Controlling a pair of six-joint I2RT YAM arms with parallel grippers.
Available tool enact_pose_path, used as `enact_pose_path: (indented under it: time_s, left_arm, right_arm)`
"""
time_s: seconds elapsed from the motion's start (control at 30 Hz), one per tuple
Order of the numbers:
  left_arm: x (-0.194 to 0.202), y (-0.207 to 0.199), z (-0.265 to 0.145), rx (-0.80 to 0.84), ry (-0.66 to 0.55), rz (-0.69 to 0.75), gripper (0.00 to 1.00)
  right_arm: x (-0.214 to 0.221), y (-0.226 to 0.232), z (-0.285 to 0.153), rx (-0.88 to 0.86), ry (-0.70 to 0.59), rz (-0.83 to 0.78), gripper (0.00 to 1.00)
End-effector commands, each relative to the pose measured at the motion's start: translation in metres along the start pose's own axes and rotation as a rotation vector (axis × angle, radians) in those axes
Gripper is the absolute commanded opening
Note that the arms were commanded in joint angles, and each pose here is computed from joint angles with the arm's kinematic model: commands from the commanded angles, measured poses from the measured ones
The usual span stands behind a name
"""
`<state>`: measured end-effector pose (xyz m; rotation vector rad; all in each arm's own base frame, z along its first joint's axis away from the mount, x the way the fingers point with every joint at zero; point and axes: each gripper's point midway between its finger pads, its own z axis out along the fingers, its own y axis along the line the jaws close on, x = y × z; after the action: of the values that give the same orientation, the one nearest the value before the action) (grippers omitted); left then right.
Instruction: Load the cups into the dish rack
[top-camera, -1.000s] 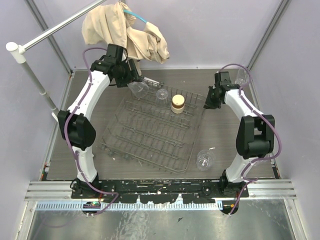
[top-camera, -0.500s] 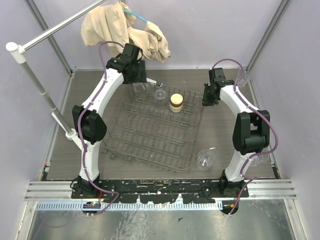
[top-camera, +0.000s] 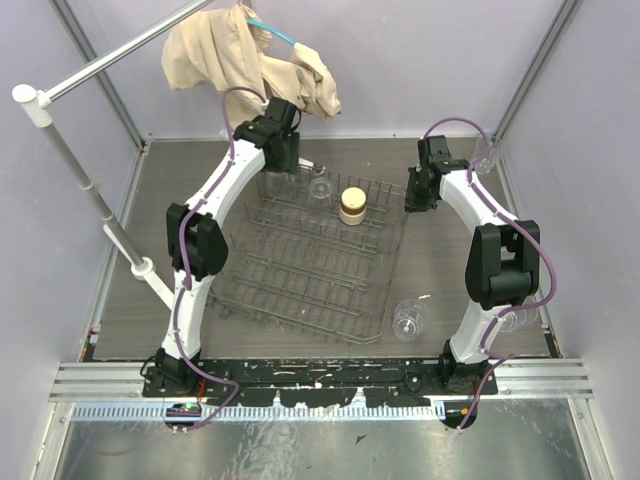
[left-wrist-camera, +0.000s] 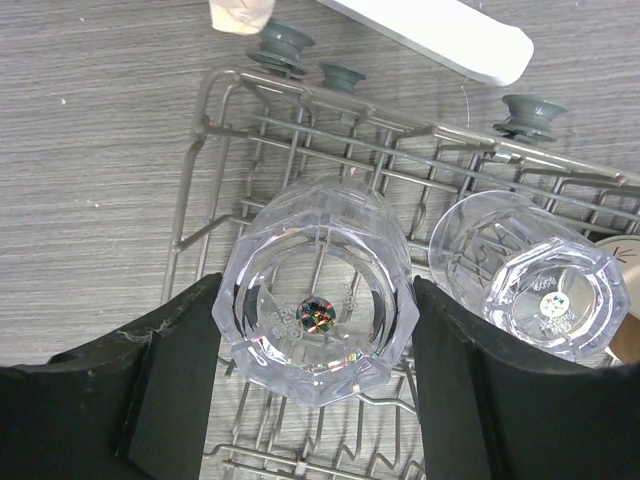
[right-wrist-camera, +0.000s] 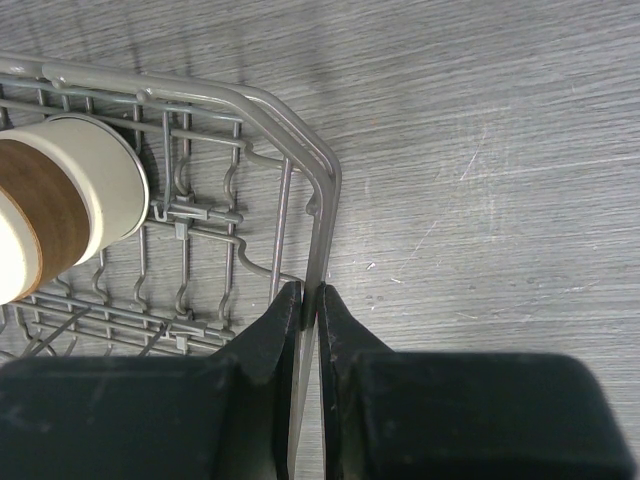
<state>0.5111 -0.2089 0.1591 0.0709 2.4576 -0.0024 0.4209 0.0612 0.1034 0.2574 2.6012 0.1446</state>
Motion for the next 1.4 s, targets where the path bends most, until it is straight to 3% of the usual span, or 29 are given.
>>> enact_pose_path:
  time_s: [0.0, 1.17, 1.37]
  left_arm:
    - [-0.009, -0.006, 0.002, -0.007, -0.039, 0.019, 0.0]
    - [0.012, -0.019, 0.051, -0.013, 0.004, 0.023, 0.0]
    - [0.02, -0.02, 0.049, -0.032, 0.02, 0.04, 0.22]
  right_arm:
    - [-0.019, 0.006, -0.013, -0.016, -0.055, -0.051, 0.02]
    - [-0.014, 0.011, -0.011, -0.048, -0.041, -0.059, 0.02]
    - [-0.016, 0.012, -0.012, -0.053, -0.045, -0.059, 0.02]
